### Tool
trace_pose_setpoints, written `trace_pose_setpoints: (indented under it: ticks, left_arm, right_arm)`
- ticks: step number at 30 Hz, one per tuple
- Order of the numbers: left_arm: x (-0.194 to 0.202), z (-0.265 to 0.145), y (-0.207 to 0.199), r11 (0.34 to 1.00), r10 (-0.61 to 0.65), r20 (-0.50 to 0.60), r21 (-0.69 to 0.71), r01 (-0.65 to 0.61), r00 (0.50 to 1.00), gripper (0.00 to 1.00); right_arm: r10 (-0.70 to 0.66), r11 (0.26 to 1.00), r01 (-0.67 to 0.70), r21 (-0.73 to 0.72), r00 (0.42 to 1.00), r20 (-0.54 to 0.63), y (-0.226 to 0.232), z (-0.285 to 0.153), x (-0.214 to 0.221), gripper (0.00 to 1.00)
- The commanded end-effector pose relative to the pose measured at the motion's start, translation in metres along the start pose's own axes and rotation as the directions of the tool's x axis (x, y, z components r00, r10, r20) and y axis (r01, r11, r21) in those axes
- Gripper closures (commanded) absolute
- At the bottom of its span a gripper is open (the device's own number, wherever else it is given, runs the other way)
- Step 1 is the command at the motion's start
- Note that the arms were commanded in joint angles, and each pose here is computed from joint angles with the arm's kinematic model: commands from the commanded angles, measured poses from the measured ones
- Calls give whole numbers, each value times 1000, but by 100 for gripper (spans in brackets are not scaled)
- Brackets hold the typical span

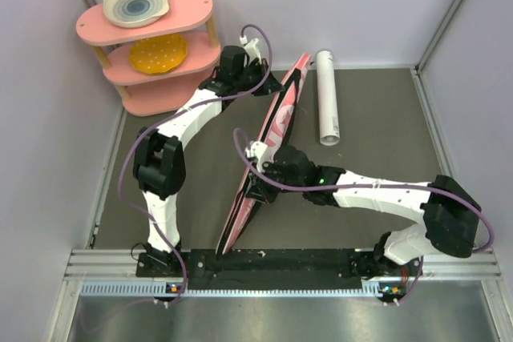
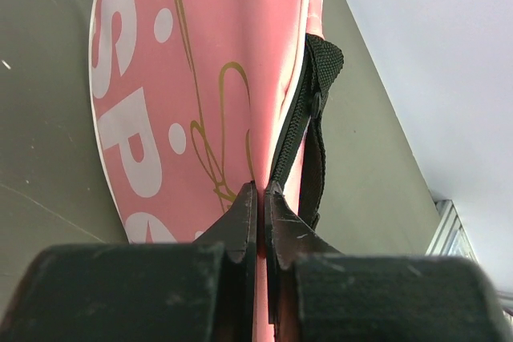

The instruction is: Pack up the badminton gear

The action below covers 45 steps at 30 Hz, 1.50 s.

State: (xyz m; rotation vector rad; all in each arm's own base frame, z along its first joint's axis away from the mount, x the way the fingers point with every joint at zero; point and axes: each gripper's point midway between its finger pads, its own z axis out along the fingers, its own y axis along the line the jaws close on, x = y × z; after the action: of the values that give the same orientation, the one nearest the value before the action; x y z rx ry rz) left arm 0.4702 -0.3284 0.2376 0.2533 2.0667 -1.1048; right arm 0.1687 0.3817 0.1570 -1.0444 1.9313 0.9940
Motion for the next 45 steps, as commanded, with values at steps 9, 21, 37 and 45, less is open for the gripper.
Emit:
trace_pose_setpoints:
  ticks: [9, 21, 37, 45]
  left_arm:
    - [-81, 2, -3, 991, 134, 189, -31, -131, 973, 100]
    - [-107, 10, 16, 982, 180, 211, -99, -162, 961, 100]
    - [-101, -9, 22, 970, 213, 169, -158, -186, 962, 100]
    - [-82, -36, 25, 911, 329, 71, -285, -297, 942, 100]
  right_arm:
    - [-130, 962, 106, -251, 988, -79, 109, 28, 17, 100]
    - [-223, 911, 139, -388, 958, -180, 164, 55, 66, 100]
    - [-169, 952, 138, -275, 982, -90, 146, 50, 24, 79]
    - [-46, 998, 37, 49, 979, 197, 62, -20, -55, 51]
